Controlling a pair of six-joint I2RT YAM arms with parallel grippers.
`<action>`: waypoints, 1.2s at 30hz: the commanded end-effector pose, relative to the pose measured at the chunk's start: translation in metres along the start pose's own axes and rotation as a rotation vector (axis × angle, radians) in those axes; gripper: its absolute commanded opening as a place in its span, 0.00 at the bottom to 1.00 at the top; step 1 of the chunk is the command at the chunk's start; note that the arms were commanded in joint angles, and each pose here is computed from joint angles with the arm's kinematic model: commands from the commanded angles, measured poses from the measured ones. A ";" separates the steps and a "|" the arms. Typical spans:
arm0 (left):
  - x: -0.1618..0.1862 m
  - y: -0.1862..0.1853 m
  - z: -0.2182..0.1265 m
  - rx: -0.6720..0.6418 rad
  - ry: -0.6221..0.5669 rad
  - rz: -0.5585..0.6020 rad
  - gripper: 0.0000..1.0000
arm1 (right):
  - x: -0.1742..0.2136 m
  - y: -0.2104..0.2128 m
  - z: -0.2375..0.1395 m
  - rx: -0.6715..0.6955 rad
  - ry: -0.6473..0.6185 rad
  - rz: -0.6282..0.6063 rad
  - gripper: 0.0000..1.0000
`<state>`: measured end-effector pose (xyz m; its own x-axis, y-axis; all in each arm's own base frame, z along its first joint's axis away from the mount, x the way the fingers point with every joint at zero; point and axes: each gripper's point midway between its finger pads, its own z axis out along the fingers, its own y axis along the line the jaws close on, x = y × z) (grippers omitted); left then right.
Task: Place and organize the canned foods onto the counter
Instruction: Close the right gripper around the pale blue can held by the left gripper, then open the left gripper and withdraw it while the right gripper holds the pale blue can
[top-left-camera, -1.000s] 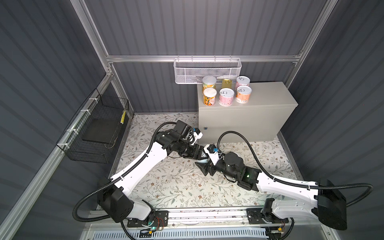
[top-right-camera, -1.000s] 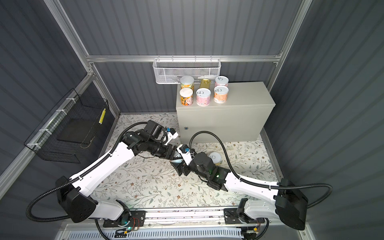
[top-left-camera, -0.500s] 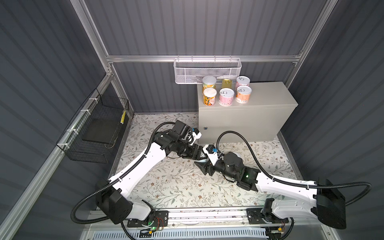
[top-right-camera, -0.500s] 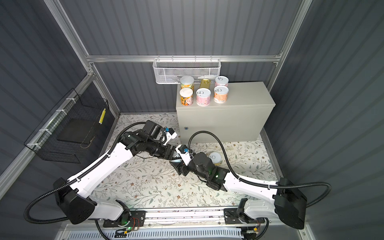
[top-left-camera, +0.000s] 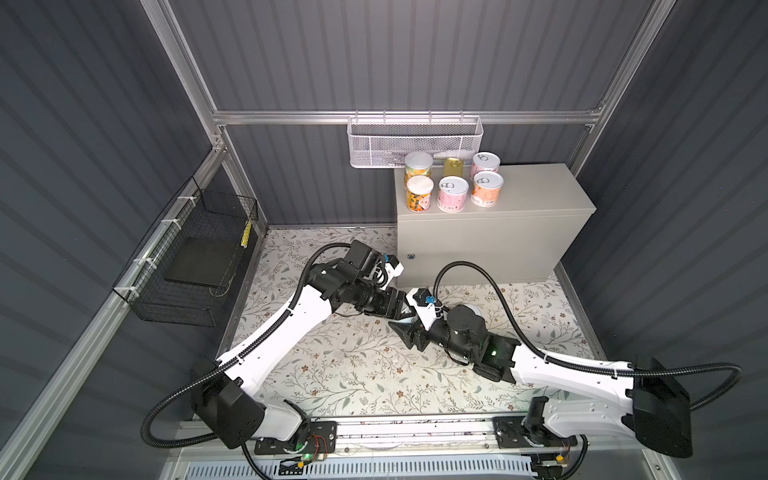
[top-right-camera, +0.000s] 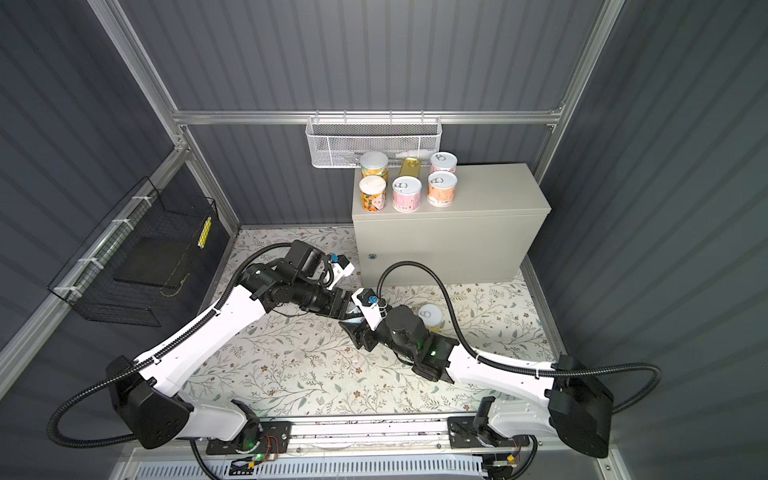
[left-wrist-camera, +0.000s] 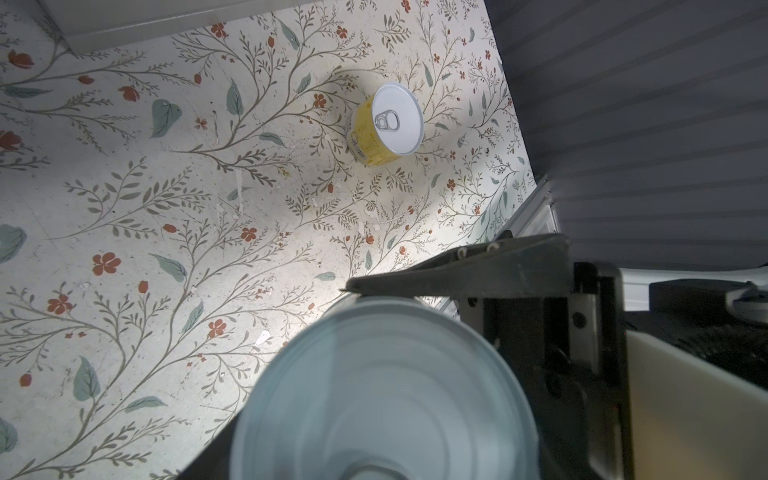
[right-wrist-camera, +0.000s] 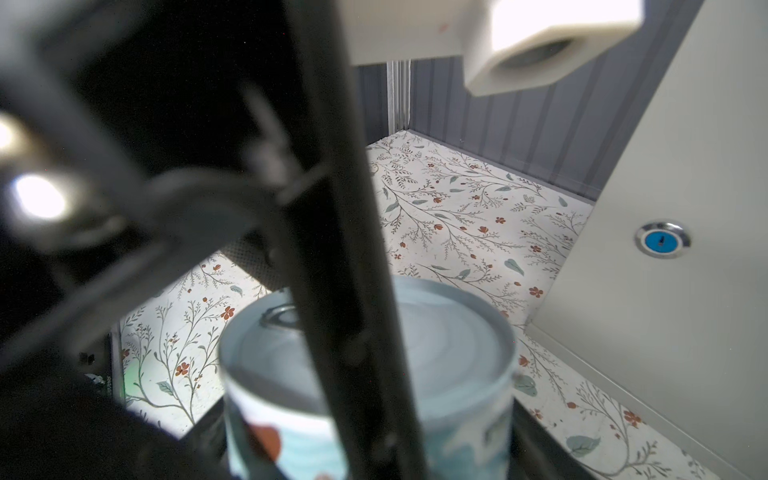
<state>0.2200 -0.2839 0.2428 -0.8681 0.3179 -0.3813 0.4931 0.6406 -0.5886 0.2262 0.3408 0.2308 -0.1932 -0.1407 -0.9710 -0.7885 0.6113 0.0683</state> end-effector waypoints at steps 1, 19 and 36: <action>-0.004 -0.001 -0.001 0.003 -0.017 0.033 0.59 | -0.025 -0.005 -0.007 0.026 -0.094 0.047 0.64; -0.013 0.023 -0.005 -0.138 -0.078 0.002 1.00 | -0.020 -0.020 -0.015 0.106 -0.118 0.089 0.60; -0.029 0.030 -0.043 -0.245 -0.284 -0.025 1.00 | -0.011 -0.034 -0.034 0.170 -0.125 0.132 0.60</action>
<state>0.2518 -0.2554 0.2646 -0.8198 0.1625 -0.5490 0.4547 0.7675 -0.4518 0.2304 0.3005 0.2127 -0.2591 -0.0789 -0.9626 -0.6744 0.7283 0.1218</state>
